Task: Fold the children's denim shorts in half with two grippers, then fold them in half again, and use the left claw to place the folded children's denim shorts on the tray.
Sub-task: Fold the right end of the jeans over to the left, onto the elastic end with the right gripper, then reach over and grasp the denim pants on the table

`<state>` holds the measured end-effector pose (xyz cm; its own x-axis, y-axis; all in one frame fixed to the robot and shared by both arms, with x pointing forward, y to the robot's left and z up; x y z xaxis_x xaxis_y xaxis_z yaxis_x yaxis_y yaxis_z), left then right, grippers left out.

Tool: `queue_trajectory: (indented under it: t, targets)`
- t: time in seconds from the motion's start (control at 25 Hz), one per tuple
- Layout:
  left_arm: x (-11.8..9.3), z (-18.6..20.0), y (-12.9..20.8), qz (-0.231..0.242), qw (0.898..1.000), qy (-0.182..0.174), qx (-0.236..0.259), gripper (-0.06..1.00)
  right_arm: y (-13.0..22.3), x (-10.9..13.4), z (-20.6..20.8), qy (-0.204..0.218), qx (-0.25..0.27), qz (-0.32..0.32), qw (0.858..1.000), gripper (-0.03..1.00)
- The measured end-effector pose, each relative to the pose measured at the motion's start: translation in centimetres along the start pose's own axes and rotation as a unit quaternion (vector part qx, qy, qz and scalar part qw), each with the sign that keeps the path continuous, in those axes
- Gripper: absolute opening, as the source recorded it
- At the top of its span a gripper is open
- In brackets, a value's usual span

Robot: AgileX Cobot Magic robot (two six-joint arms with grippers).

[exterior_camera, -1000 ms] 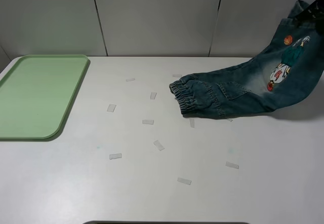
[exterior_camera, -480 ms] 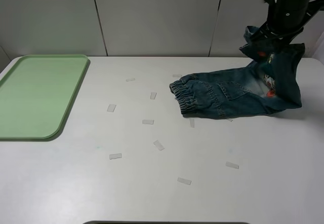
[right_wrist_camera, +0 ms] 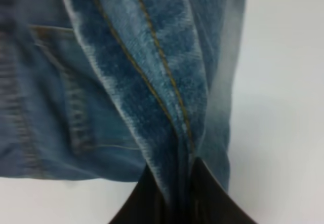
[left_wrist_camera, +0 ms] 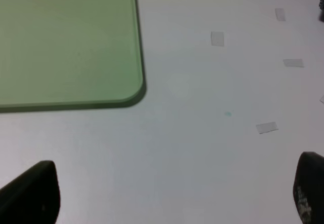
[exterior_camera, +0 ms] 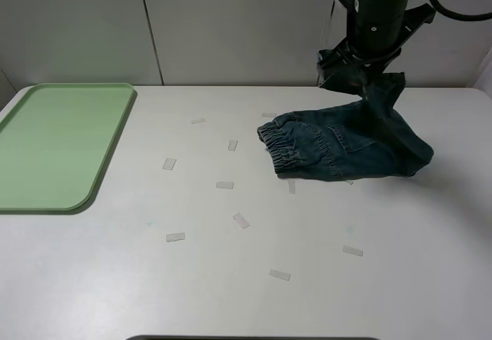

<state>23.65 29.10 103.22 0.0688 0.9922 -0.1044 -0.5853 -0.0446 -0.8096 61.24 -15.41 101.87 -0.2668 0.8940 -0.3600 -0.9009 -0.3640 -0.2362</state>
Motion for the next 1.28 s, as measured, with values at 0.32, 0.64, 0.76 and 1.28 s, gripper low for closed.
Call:
queue_trajectory:
  t: [0.32,0.64,0.76,1.28]
  targets:
    - [0.0,0.0,0.0,0.000,1.000,0.000,0.000,0.91,0.2,6.0,-0.7,-0.047,0.012,0.012,0.999,0.03]
    - [0.0,0.0,0.0,0.000,1.000,0.000,0.000,0.91,0.2,8.0,-1.3,-0.069,0.014,-0.002,0.997,0.24]
    - [0.0,0.0,0.0,0.000,1.000,0.000,0.000,0.91,0.3,8.4,-1.2,-0.089,0.022,-0.016,0.996,0.58]
    - [0.0,0.0,0.0,0.000,1.000,0.000,0.000,0.91,0.6,7.8,-0.2,-0.080,0.053,0.007,0.995,0.69]
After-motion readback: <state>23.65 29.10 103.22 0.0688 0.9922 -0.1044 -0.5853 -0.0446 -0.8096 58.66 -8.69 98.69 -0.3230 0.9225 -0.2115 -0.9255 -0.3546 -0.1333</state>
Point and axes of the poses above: a point on each arm's last joint axis where the gripper is mounted, z pointing back along that axis away from the gripper, x along the wrist's bending axis when the last joint is at zero, y = z × x, the point moved 1 cm from there along -z, pointing out along that axis toward the gripper
